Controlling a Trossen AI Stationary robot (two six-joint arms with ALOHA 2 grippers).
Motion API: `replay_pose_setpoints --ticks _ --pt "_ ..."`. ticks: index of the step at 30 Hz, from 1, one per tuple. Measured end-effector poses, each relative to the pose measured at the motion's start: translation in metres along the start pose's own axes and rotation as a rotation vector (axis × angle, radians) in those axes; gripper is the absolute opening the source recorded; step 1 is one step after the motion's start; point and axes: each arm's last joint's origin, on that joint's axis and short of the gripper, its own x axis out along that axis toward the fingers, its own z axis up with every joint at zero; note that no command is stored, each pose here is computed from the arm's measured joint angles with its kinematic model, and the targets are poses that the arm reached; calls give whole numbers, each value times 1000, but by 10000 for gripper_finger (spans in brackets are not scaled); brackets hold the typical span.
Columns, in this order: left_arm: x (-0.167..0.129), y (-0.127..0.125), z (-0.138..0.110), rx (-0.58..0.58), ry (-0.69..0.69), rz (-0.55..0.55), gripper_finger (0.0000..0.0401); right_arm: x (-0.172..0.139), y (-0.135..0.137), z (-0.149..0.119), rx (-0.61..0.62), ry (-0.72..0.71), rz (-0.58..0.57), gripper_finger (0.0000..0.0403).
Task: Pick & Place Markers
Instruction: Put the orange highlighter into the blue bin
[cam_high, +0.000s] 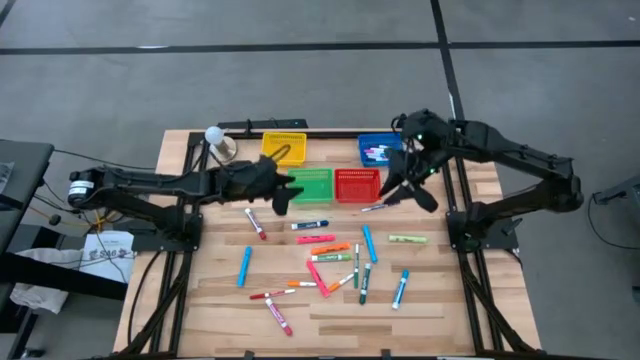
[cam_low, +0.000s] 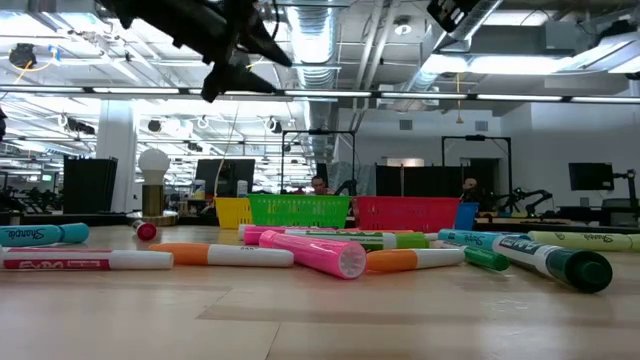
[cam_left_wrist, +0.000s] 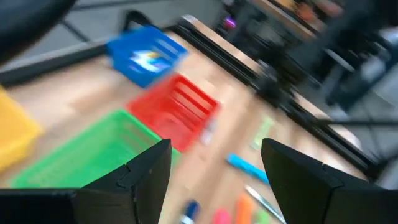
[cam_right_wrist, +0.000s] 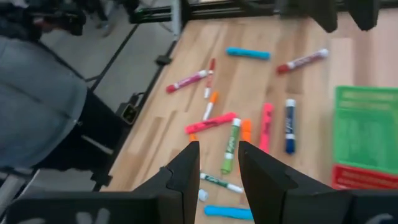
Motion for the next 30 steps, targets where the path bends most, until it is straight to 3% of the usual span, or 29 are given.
replay_pose_setpoints --ticks 5,14,20,30 --pt "-7 -26 -15 20 66 -127 248 14 5 -8 -1 33 40 101" --pt "-20 -65 -47 -108 189 -246 248 40 15 -38 60 25 90 101" --pt "-15 -82 -84 -167 349 -227 248 37 23 -55 34 -93 51 101" --pt "8 -88 -144 -182 560 -94 248 0 47 -82 1 -340 -154 101"
